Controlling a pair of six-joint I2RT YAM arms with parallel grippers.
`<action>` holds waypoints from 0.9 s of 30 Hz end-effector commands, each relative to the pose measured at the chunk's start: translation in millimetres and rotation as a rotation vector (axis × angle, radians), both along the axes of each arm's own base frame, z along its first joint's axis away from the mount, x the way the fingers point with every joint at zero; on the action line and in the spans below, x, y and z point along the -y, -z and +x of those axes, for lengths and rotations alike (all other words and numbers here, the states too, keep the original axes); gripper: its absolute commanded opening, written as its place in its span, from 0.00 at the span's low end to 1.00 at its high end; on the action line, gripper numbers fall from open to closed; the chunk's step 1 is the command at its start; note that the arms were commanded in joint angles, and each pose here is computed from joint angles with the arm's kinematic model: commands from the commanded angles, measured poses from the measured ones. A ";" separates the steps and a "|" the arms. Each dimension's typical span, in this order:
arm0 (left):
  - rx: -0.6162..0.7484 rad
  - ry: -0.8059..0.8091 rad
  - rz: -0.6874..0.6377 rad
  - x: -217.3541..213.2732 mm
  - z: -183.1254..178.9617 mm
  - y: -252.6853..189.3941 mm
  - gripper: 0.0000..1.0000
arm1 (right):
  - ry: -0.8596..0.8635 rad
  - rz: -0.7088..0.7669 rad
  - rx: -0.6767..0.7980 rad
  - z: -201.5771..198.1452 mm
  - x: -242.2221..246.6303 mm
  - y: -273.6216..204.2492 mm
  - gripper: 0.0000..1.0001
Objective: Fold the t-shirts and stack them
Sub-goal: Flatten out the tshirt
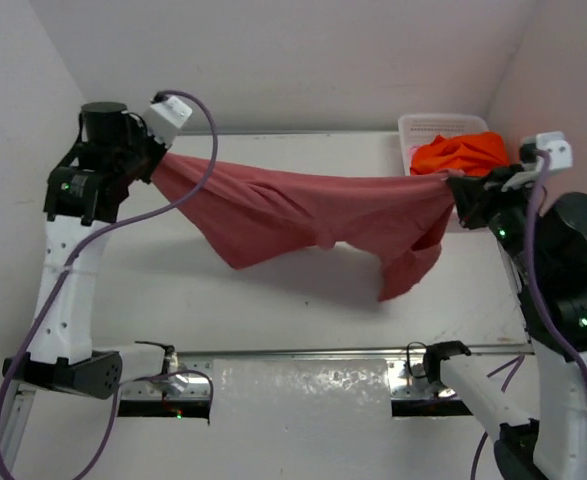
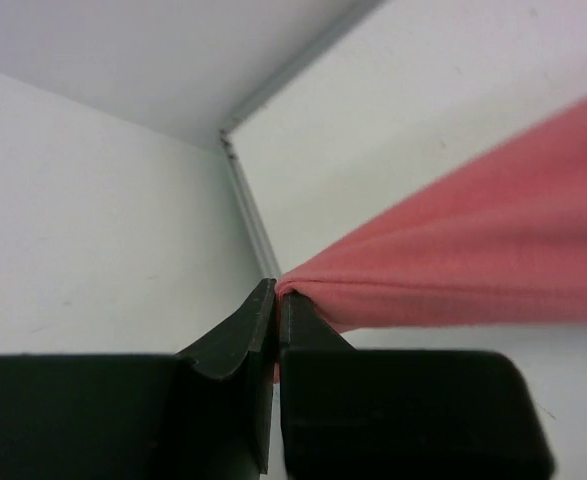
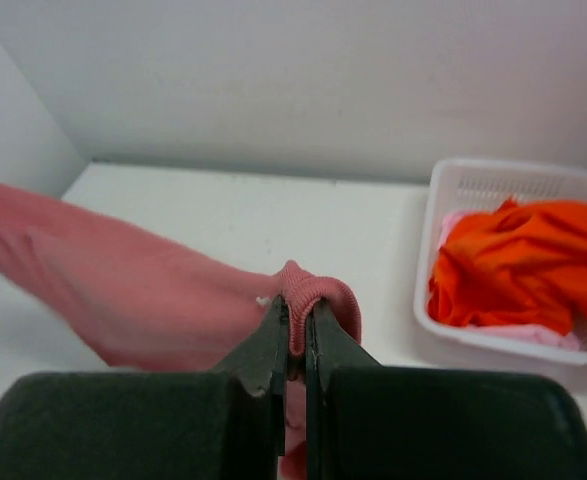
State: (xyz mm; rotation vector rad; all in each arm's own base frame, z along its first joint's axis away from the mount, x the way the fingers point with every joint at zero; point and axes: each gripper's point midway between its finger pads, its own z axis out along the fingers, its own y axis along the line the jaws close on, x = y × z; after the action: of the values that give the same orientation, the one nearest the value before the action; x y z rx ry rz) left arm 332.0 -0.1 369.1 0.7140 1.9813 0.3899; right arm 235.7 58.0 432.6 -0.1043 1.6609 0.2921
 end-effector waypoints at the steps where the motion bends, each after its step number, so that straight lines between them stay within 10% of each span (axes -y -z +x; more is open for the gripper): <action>1: 0.080 -0.077 0.011 -18.5 -29.3 -54.8 0.00 | 0.065 -0.003 0.172 -32.4 17.0 -57.6 0.00; 10: 0.187 -0.135 0.097 -35.0 -14.0 -106.2 0.00 | 0.038 0.033 0.198 -21.4 9.4 -72.5 0.00; 22: -0.199 -0.194 0.100 -79.7 184.1 136.8 0.00 | 0.140 0.016 -0.218 191.8 -3.0 121.2 0.00; 27: -0.160 -0.219 0.076 -75.7 269.4 213.8 0.00 | 0.163 0.030 -0.418 292.2 -13.4 241.1 0.00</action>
State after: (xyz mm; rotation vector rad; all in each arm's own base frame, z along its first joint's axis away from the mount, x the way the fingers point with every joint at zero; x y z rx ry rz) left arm 541.9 75.9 110.8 0.7236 2.4381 0.4809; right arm 469.7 75.6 190.7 0.0472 2.1669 0.2293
